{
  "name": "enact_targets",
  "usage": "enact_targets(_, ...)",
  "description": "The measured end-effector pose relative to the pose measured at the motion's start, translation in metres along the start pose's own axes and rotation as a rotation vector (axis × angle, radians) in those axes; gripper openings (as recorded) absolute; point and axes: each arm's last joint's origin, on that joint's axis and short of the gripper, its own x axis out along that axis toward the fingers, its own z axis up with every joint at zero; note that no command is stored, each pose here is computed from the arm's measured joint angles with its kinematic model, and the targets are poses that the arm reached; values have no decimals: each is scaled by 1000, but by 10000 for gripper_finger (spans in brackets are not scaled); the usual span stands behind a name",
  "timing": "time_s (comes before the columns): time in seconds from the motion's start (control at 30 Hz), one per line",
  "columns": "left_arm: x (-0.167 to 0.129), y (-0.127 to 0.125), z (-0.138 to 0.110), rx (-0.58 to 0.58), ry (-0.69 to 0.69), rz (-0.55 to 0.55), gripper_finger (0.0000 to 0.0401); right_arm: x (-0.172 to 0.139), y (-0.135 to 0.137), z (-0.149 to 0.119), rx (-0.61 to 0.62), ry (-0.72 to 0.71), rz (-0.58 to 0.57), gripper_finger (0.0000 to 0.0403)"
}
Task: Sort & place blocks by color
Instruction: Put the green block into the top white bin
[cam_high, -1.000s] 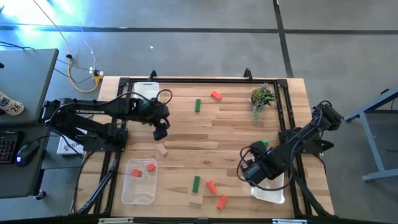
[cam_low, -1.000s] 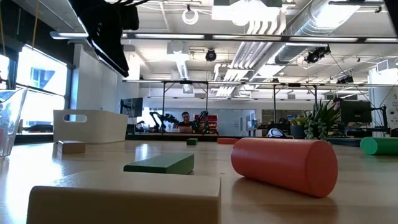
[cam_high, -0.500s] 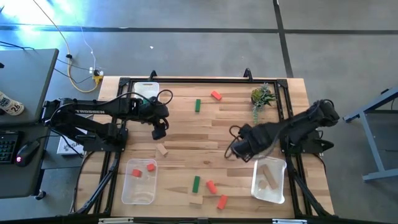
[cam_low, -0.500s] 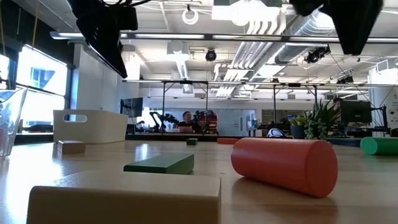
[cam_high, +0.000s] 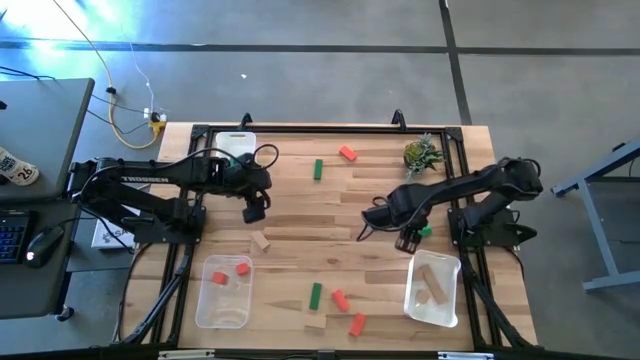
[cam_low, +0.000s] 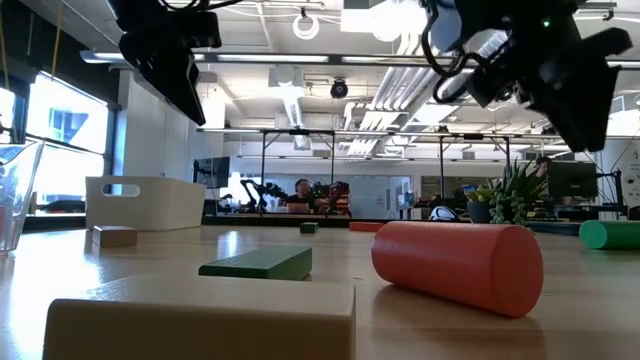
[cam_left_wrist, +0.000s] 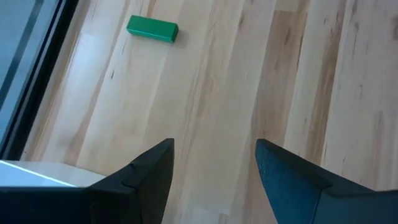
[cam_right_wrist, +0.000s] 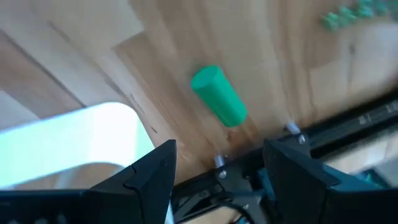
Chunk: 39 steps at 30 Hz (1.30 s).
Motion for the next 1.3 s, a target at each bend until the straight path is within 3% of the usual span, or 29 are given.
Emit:
enact_targets(0.23, 1, 5, 0, -13, 4, 14, 211, 29, 2, 1, -201, 25, 48, 227)
enact_targets(0.57, 1, 7, 0, -21, 5, 19, 211, 61, -1, 2, -262, 2, 12, 227)
enact_targets(0.77, 1, 8, 0, -20, 5, 37, 211, 78, -7, 1, -213, 17, 3, 227)
enact_targets(1.03, 1, 8, 0, 24, 4, 58, 211, 96, -14, 6, -146, -7, 78, 224)
enact_targets(1.3, 1, 8, 6, 39, -51, 68, 211, 107, -18, 8, -9, -11, 125, 137)
